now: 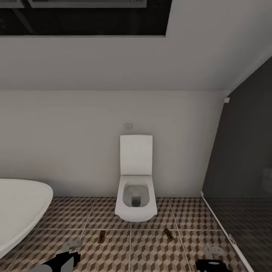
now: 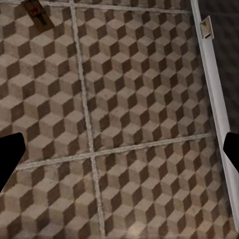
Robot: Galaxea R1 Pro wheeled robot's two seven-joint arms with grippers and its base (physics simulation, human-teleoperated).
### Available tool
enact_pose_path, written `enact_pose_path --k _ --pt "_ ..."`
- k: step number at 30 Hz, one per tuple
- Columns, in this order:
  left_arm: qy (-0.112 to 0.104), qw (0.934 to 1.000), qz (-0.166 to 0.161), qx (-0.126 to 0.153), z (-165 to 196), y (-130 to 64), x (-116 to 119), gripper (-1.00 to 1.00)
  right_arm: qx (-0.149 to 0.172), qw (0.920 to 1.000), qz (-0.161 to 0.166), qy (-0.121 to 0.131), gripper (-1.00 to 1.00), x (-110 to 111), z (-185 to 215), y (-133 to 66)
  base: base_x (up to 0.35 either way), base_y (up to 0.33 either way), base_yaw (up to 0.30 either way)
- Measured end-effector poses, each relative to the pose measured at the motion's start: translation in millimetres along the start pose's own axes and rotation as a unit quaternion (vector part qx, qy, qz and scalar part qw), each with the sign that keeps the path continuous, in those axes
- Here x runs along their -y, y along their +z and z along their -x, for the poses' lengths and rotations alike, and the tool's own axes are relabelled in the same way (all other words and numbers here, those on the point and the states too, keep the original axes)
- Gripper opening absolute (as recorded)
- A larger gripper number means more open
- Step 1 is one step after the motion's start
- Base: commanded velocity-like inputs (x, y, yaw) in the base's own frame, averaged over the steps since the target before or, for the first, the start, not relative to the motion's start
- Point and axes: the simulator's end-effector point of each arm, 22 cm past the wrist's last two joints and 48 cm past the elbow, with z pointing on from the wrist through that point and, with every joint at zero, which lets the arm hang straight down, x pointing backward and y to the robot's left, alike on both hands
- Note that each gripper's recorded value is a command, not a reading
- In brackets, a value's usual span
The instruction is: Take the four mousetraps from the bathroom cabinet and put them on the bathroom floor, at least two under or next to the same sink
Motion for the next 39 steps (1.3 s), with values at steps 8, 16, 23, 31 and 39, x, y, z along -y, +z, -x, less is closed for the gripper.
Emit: enact_pose_path --k 8,16,23,31,39 --pt "0.006 0.9997 -0.009 -0.024 -30.2 -9.3 -2.1 1.0 -0.016 0.9999 0.001 -0.005 1.0 3.1 -23.8 -11.8 0.0 0.0 0.0" --pt "0.016 0.9984 -0.008 -0.054 -72.4 -20.2 -11.7 1.0 -0.043 0.999 0.002 -0.014 1.0 5.9 -61.7 -26.1 0.0 0.0 0.0" --pt "0.025 0.9955 -0.004 -0.091 -125.1 -33.9 -22.4 1.0 -0.077 0.9967 0.008 -0.025 1.0 7.5 -117.5 -44.5 0.0 0.0 0.0" --pt "0.021 0.9924 -0.005 -0.121 -164.9 -52.4 -25.9 1.0 -0.106 0.9937 0.014 -0.033 1.0 7.4 -162.2 -67.3 0.0 0.0 0.0" --pt "0.016 0.9904 -0.003 -0.137 -183.1 -67.9 -31.8 1.0 -0.129 0.9908 0.017 -0.038 1.0 10.8 -191.9 -88.0 0.0 0.0 0.0"
